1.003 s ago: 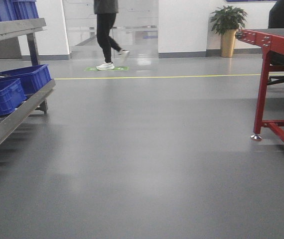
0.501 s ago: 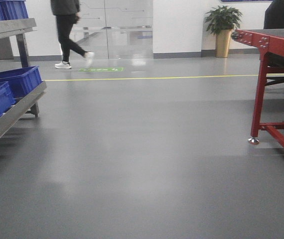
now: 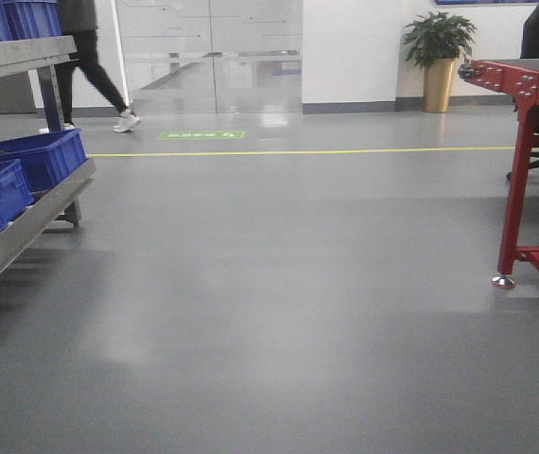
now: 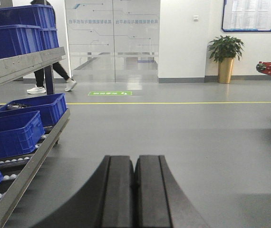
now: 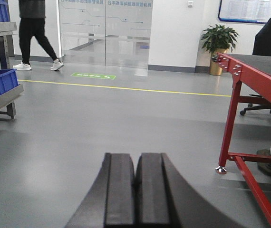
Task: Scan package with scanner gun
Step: 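Drive the base forward along the aisle toward the red table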
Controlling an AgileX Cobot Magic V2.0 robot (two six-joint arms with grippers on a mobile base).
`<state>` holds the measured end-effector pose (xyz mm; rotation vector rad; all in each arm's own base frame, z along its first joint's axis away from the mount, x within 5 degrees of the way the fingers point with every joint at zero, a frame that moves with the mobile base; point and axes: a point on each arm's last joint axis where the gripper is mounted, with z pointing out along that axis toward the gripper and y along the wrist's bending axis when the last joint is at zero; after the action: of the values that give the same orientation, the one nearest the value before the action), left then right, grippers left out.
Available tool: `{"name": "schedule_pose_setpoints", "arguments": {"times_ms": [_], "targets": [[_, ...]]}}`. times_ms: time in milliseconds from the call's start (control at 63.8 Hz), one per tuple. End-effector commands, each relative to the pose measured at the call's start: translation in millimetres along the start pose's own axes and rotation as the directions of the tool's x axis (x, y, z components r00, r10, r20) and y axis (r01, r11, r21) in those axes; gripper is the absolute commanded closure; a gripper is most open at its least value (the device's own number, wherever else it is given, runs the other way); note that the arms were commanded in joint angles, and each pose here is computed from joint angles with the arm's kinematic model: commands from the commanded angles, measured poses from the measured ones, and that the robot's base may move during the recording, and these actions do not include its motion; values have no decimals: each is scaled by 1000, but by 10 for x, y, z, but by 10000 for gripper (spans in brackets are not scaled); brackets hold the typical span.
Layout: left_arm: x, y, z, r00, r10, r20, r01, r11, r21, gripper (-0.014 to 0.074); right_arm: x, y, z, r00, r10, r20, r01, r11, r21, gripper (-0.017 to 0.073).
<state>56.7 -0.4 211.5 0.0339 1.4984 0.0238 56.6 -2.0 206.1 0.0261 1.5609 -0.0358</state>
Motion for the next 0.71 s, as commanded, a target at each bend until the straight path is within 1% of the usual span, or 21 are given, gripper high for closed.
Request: {"name": "schedule_pose_setpoints", "arguments": {"times_ms": [0, 689], "targets": [[-28, 2, -4, 1000, -4, 27, 4, 1000, -3, 704, -17, -3, -2, 1000, 5, 19, -5, 1000, 5, 727], [-28, 2, -4, 1000, -4, 27, 4, 1000, -3, 704, -17, -3, -2, 1000, 5, 19, -5, 1000, 5, 727]]}}
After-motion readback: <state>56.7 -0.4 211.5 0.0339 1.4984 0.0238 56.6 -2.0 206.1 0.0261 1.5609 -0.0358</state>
